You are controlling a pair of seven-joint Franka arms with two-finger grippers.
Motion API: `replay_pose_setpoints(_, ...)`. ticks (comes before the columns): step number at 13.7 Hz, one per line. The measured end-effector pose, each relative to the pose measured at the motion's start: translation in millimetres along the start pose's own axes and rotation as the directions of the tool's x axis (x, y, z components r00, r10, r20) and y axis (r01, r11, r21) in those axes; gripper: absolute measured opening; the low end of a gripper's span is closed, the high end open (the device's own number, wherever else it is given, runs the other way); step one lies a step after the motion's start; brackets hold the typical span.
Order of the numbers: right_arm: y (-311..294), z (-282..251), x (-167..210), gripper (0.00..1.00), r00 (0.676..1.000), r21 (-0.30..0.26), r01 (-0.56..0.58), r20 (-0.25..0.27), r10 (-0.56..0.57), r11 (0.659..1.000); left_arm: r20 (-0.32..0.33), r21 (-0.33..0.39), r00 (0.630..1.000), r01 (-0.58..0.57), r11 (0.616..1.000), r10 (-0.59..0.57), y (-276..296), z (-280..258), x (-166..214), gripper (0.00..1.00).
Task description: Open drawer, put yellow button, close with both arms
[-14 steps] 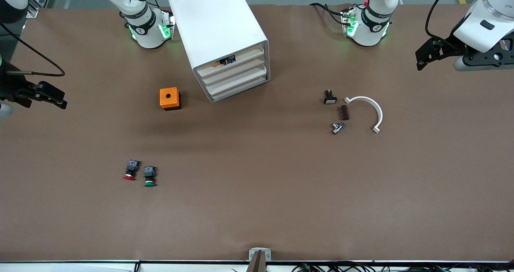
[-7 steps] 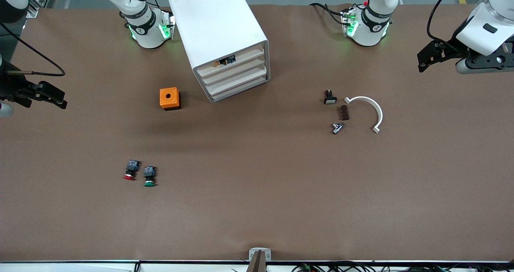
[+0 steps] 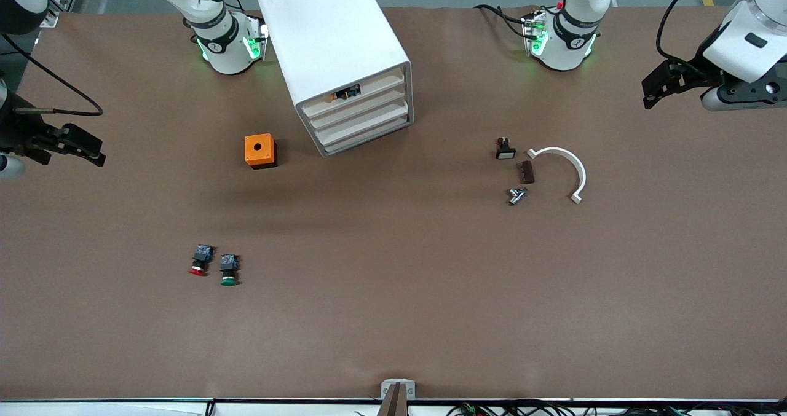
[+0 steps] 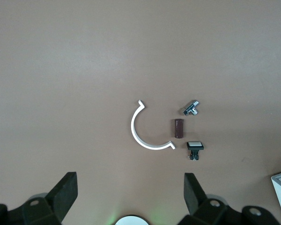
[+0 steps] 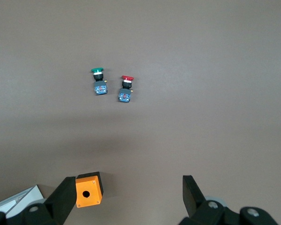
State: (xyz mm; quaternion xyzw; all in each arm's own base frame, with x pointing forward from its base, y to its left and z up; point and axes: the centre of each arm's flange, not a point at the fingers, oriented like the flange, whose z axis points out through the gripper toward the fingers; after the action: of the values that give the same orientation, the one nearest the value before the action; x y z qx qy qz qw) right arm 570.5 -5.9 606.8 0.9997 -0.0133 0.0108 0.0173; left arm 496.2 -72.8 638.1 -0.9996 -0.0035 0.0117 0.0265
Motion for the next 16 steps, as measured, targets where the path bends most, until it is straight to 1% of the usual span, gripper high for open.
replay_pose_setpoints(16, 7, 0, 0, 1.0, 1.0, -0.007, -0.012, -0.001, 0.012, 1.0, 0.025, 0.002, 0.999, 0.026, 1.0, -0.026, -13, -3, -1, 1.0)
